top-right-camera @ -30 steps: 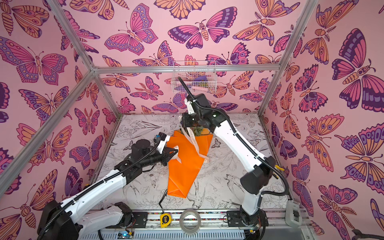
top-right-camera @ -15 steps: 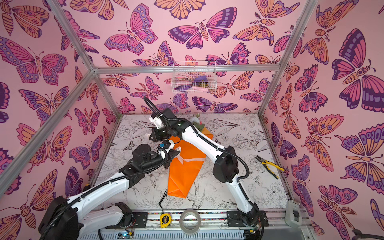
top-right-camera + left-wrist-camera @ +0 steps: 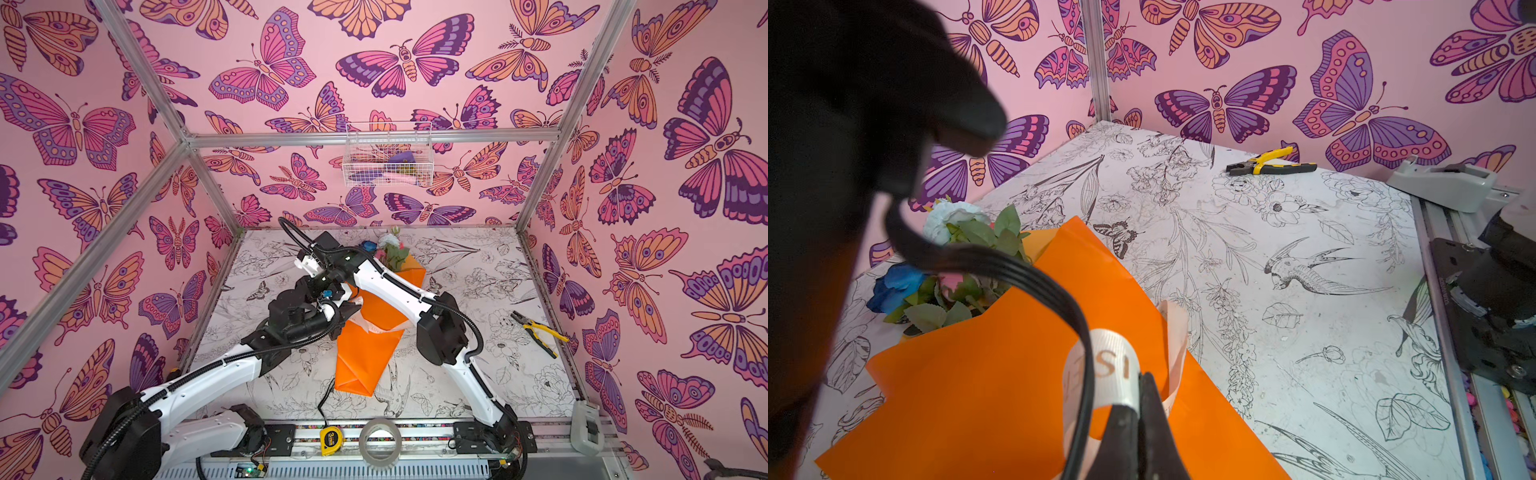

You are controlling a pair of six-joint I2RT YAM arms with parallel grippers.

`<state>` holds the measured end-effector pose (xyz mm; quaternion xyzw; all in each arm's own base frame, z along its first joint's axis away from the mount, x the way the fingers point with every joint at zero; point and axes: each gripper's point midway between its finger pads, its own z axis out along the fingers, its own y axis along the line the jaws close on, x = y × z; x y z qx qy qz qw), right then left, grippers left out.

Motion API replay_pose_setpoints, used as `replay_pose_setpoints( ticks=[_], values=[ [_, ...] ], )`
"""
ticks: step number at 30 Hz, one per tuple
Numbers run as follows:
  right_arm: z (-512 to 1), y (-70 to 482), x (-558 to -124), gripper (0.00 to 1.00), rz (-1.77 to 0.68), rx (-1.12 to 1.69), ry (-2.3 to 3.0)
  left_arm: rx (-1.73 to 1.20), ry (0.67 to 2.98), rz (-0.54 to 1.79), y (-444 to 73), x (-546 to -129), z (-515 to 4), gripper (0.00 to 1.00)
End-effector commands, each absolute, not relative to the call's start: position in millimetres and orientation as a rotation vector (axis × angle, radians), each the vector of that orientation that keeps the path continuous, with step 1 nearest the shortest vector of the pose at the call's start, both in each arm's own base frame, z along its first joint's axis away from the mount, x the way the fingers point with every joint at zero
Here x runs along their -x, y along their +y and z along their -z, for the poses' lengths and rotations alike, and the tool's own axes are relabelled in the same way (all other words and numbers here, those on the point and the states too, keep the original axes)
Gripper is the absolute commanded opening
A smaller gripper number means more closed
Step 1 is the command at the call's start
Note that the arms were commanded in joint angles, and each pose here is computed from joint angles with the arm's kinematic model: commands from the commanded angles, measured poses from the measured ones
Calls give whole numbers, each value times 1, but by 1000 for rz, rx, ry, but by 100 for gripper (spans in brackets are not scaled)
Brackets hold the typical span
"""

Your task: Tie the bouquet of fake flowers

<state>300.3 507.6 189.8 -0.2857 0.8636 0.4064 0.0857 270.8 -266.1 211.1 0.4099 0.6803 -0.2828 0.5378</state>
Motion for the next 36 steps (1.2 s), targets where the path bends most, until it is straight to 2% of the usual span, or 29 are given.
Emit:
replay_pose_setpoints(
  ticks=[1, 6, 11, 16, 21, 24, 28, 36],
  values=[
    [-241, 476, -323, 60, -1125, 813, 2470, -963, 1611, 651, -264, -273, -209, 0],
    [-269, 426, -363, 60, -952, 619, 2439, -916, 1640, 639, -261, -279, -210, 0],
    [-279, 333, -394, 61, -669, 282, 2423, -859, 1673, 620, -257, -288, -209, 0],
    [-281, 247, -382, 60, -583, 12, 2297, -743, 1736, 609, -248, -306, -213, 0],
    [-278, 210, -339, 55, -521, 7, 2196, -592, 1861, 634, -234, -332, -212, 0],
    [-275, 210, -308, 55, -462, 98, 2131, -485, 1978, 660, -226, -350, -199, 0],
    [-264, 240, -268, 54, -395, 297, 2075, -387, 2073, 683, -219, -366, -186, 0],
    [-216, 383, -196, 57, -285, 918, 1960, -240, 2205, 783, -211, -383, -172, 0]
  ],
)
